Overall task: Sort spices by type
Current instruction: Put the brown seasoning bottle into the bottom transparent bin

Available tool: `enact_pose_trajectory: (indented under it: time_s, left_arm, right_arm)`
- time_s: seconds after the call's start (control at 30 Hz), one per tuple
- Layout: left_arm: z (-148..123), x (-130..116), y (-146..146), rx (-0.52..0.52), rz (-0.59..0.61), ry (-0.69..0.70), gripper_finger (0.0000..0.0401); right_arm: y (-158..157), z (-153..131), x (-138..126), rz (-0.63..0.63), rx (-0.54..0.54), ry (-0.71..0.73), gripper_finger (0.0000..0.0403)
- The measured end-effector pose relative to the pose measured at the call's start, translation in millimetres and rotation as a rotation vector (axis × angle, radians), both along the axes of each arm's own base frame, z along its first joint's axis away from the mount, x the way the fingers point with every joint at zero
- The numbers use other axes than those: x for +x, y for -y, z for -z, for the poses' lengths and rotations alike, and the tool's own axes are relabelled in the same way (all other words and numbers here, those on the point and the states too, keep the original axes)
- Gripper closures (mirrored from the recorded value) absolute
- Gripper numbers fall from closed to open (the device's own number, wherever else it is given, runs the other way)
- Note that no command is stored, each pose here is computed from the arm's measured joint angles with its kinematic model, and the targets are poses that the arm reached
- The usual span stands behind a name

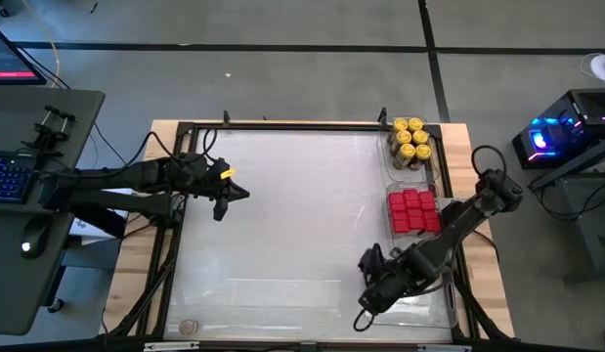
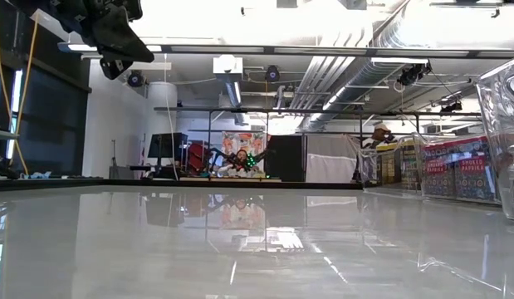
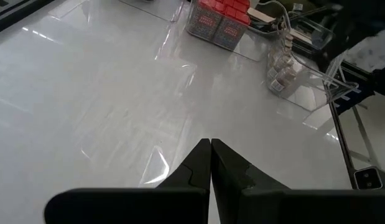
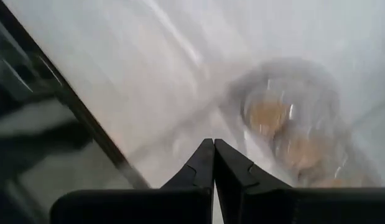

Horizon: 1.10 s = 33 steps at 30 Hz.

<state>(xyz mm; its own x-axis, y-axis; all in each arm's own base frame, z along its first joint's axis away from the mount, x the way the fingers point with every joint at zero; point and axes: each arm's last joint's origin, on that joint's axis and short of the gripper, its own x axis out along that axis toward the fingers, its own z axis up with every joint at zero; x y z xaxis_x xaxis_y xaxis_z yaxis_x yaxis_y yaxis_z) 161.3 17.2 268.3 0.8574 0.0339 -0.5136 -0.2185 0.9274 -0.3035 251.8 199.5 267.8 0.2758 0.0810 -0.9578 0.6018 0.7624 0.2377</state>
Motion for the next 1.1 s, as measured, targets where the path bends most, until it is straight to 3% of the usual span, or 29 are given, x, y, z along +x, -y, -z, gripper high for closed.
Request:
enact_pose_trajectory:
  time_s: [0.17, 0.23, 0.3, 0.4, 0.5, 0.6, 0.77, 1.0, 1.1]
  left_arm:
    - [0.0, 0.1, 0.3, -0.069, -0.038, 0.002, 0.0401]
    - [0.0, 0.1, 1.5, -0.116, -0.033, 0.004, 0.0401]
    - [-0.2, 0.3, 6.3, -0.175, 0.055, 0.002, 0.0401]
    - [1.3, -3.9, 22.6, -0.295, 0.240, -0.075, 0.0401]
    - [5.4, -16.3, 46.0, -0.323, 0.350, -0.250, 0.0401]
    - [6.2, -32.8, 72.0, -0.303, 0.420, -0.401, 0.0401]
    - [7.1, -61.4, 123.6, -0.383, 0.549, -0.549, 0.0401]
    - [32.4, -81.9, 213.4, -0.318, 0.695, -0.576, 0.0401]
    - [43.8, -82.2, 244.7, -0.164, 0.785, -0.615, 0.0401]
  right_arm:
    - [16.6, -43.1, 42.6, -0.007, -0.206, 0.437, 0.0403]
    - [29.3, -48.8, 69.0, -0.077, -0.268, 0.557, 0.0403]
    - [44.9, -44.0, 94.8, -0.166, -0.299, 0.602, 0.0403]
    - [68.8, -33.0, 125.3, -0.210, -0.332, 0.614, 0.0403]
    - [90.6, -28.5, 141.3, -0.206, -0.343, 0.592, 0.0402]
    - [106.6, -23.5, 147.8, -0.224, -0.357, 0.564, 0.0402]
    - [122.3, -23.9, 148.3, -0.239, -0.393, 0.531, 0.0402]
    - [129.1, -19.4, 144.7, -0.316, -0.444, 0.454, 0.0402]
    - [132.3, -17.7, 143.2, -0.324, -0.454, 0.424, 0.0402]
